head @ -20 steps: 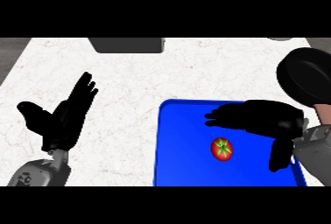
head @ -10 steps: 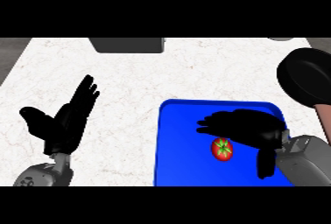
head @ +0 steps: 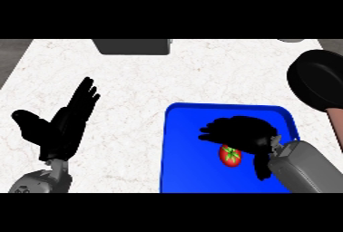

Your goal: Pick the tomato from the tray and place it in the pot

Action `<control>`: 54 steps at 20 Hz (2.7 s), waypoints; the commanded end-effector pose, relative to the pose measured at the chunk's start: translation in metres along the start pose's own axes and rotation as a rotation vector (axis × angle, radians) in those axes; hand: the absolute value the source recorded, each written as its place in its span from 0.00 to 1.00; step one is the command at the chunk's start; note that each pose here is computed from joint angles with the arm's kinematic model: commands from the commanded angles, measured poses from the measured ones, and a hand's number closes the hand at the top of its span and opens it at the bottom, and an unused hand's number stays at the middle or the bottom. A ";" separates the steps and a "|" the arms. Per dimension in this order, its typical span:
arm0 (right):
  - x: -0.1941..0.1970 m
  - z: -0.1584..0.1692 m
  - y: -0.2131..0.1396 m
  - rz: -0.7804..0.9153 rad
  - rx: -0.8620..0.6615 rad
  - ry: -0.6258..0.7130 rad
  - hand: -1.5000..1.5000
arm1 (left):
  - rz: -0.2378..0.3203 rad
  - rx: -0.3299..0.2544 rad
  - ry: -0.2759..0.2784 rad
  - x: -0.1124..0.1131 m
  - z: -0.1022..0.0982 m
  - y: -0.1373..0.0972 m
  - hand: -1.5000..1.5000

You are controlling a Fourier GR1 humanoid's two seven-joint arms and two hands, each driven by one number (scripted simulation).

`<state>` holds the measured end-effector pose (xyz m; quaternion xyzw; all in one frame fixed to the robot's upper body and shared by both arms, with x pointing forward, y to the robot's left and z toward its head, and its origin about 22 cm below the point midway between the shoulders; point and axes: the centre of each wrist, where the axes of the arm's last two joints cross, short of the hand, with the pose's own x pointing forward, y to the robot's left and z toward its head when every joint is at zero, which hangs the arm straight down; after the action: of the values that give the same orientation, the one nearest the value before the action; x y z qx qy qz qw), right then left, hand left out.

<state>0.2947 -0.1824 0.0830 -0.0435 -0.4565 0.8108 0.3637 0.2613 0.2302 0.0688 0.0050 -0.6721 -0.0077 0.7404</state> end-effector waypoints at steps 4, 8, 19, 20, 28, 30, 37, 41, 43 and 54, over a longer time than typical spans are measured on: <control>0.019 -0.015 0.017 0.055 0.052 0.060 0.00 | 0.009 0.007 0.004 -0.003 0.000 -0.005 0.50; -0.012 -0.025 0.015 0.062 0.060 0.055 0.00 | 0.013 -0.007 -0.011 0.009 -0.005 -0.010 0.50; 0.004 -0.025 0.034 0.048 -0.002 -0.119 1.00 | -0.021 -0.006 -0.005 -0.012 -0.001 0.003 0.50; 0.008 -0.036 0.010 0.035 -0.021 -0.135 1.00 | 0.003 -0.002 -0.006 0.003 -0.001 -0.023 0.50; -0.084 0.055 0.056 -0.257 -0.204 0.430 1.00 | 0.003 0.064 0.011 -0.008 -0.003 0.015 0.50; -0.117 0.106 0.069 -0.359 -0.280 0.689 1.00 | 0.006 0.128 0.026 -0.013 -0.002 0.021 0.50; -0.155 0.233 0.084 -0.567 -0.650 1.346 1.00 | 0.021 0.111 0.019 -0.015 0.005 0.024 0.50; -0.143 0.290 0.079 -0.508 -0.859 1.460 1.00 | 0.013 0.053 0.016 -0.011 0.005 0.021 0.50; -0.125 0.315 0.071 -0.472 -0.909 1.441 1.00 | 0.001 0.048 0.010 -0.003 0.002 0.011 0.50; -0.057 0.378 -0.027 -0.245 -1.277 1.184 1.00 | 0.010 0.024 0.006 -0.009 0.004 -0.003 0.50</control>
<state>0.2096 -0.4905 0.2792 -0.6028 -0.5084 0.2136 0.5766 0.2574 0.2299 0.0575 0.0115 -0.6693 -0.0001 0.7429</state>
